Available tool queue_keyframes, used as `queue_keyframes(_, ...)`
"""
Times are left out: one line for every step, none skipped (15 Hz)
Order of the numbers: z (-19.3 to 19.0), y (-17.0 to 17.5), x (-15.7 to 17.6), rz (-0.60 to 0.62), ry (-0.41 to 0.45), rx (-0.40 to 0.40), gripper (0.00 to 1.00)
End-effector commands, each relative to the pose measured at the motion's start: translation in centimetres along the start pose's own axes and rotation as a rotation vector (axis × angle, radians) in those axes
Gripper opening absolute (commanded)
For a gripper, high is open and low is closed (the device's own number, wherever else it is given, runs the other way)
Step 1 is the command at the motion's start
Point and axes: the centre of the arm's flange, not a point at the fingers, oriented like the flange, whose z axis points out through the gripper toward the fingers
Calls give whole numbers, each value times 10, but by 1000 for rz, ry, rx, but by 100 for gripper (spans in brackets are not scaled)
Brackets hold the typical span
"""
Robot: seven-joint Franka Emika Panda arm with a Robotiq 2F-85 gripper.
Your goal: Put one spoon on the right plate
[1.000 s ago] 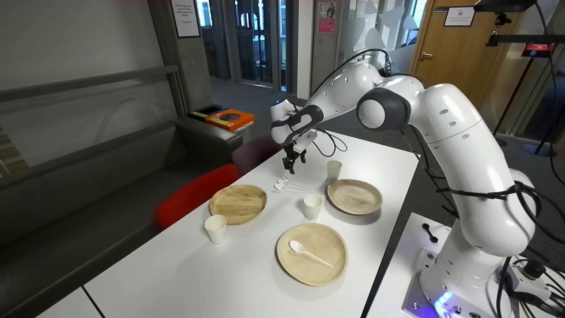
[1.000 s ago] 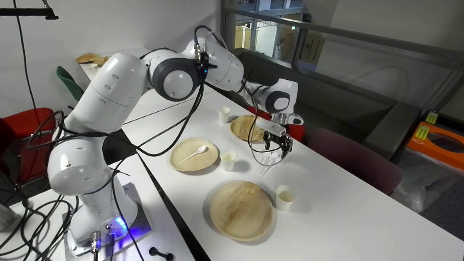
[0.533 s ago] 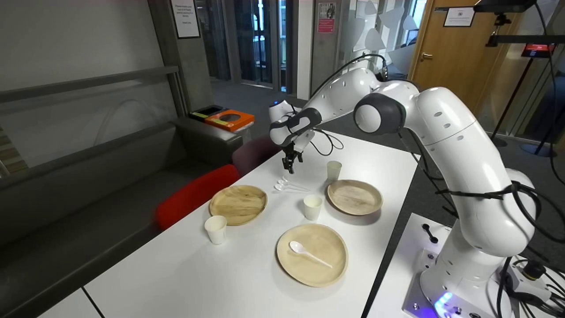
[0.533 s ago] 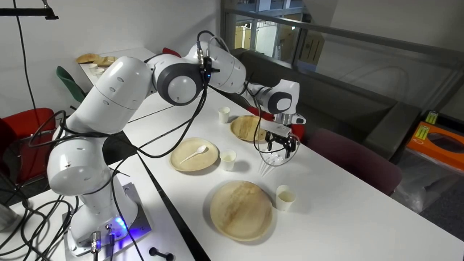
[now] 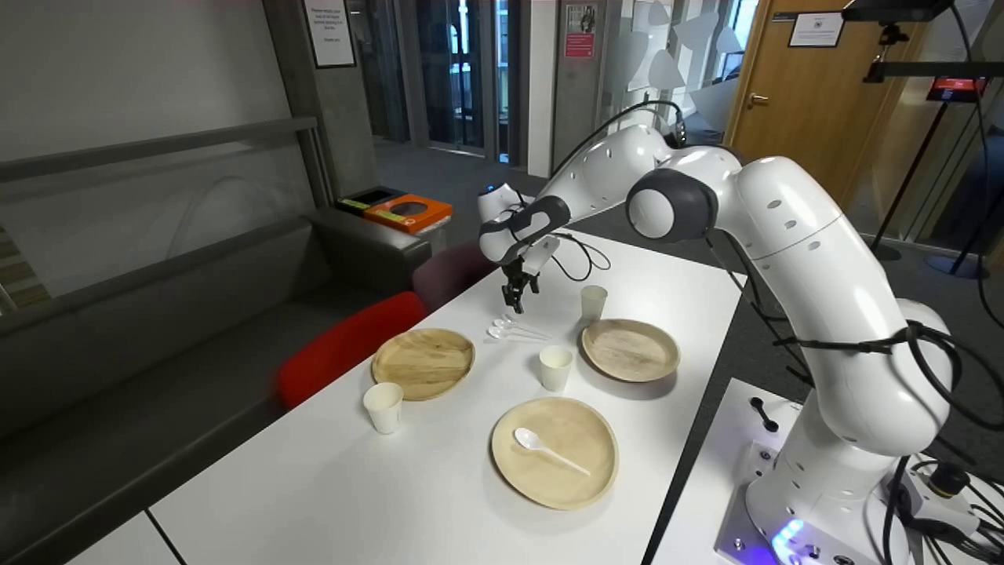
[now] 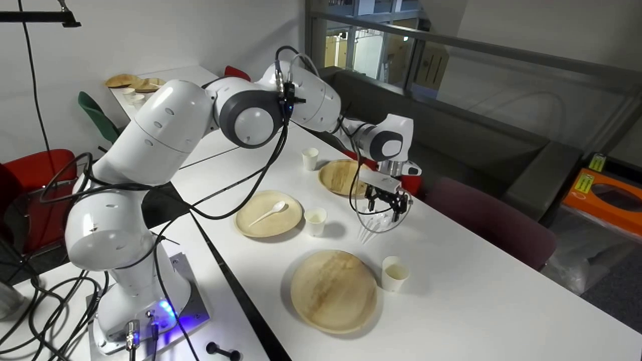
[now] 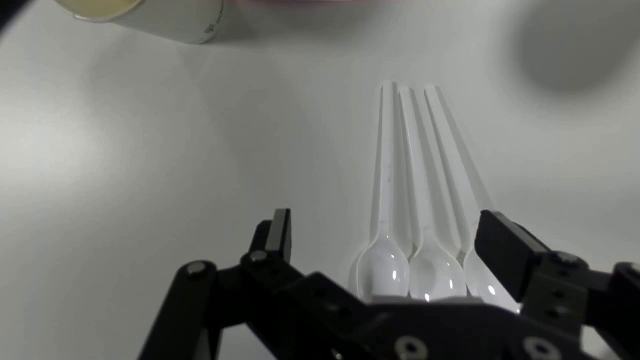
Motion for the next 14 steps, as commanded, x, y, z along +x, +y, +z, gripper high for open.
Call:
queue_keyframes(6, 9, 4, 51, -3, 50, 100)
queue_keyframes(9, 9, 3, 64, -3, 62, 100)
queue_keyframes(12, 10, 2, 68, -2, 75, 100)
queue_keyframes(15, 12, 2, 78, -1, 85, 100)
queue_keyframes(17, 12, 1, 83, 1, 90, 100)
queue_keyframes(19, 14, 1, 90, 3, 96, 100)
queue_keyframes(21, 14, 0, 97, 3, 99, 100)
queue_keyframes(24, 15, -1, 102, 6, 99, 100)
queue_keyframes(26, 15, -1, 104, 5, 103, 100)
queue_keyframes(28, 16, -1, 105, 7, 104, 100)
queue_keyframes(30, 16, -2, 102, 12, 107, 100)
queue_keyframes(31, 17, -2, 105, 18, 107, 100)
queue_keyframes(32, 17, -2, 111, 30, 106, 100)
queue_keyframes(32, 17, -2, 110, 40, 107, 100)
